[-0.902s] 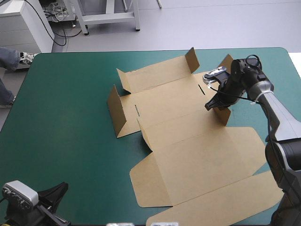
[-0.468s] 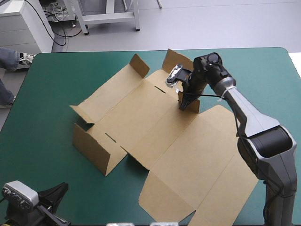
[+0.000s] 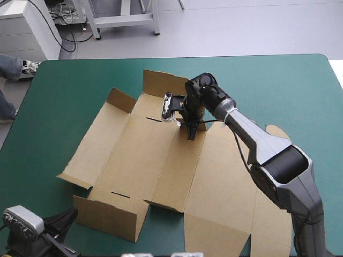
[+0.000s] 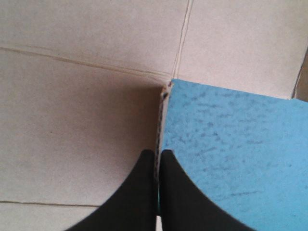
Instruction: Fold the box
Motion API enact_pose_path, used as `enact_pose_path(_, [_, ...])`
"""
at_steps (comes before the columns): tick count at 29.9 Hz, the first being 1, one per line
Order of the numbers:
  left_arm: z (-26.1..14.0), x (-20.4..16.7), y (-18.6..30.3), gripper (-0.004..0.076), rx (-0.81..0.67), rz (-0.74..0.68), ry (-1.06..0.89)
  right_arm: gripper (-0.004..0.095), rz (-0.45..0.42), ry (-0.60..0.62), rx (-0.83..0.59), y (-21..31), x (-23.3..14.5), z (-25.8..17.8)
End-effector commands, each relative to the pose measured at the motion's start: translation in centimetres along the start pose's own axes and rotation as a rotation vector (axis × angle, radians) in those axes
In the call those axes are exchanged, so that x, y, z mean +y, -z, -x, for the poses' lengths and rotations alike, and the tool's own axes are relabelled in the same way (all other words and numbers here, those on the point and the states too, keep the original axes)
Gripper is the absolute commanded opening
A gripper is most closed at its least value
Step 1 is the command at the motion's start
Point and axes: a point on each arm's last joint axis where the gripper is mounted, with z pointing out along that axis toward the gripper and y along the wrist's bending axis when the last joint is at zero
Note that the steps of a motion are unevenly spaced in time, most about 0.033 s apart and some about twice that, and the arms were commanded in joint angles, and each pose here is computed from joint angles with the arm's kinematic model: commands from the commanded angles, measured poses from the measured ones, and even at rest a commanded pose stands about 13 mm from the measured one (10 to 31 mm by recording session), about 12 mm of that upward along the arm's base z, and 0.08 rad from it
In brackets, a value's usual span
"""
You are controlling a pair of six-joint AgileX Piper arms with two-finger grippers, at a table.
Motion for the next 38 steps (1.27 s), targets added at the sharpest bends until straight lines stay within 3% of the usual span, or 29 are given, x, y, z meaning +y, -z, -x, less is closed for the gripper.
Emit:
enact_pose_path(1, [1.3, 0.0, 0.3, -0.0008, -0.082, -0.006, 0.006, -0.0022, -0.088, 0.066, -0.062, 3.4, -0.1, 1.1])
enact_pose_path(8, [1.3, 0.0, 0.3, -0.0008, -0.082, -0.006, 0.006, -0.0022, -0.158, 0.088, -0.065, 2.6, -0.9, 1.2])
enact_pose_path(19, [1.3, 0.0, 0.3, -0.0008, -0.082, -0.006, 0.006, -0.0005, -0.136, 0.089, -0.047, 0.8, -0.9, 1.3])
enact_pose_path(23, [1.3, 0.0, 0.3, -0.0008, -0.082, -0.006, 0.006, 0.0103, -0.108, 0.086, -0.032, 0.8, -0.7, 1.2])
enact_pose_path(26, [1.3, 0.0, 0.3, -0.0008, -0.082, -0.006, 0.006, 0.0257, -0.085, 0.058, -0.039, 2.1, -0.8, 1.3])
enact_pose_path(30, [1.3, 0.0, 0.3, -0.0008, -0.082, -0.006, 0.006, 0.0415, -0.192, -0.025, -0.122, 6.2, -2.0, 2.0])
enact_pose_path(38, [1.3, 0.0, 0.3, -0.0008, -0.082, -0.006, 0.006, 0.0416, -0.398, -0.216, -0.32, 17.0, -2.3, 1.5])
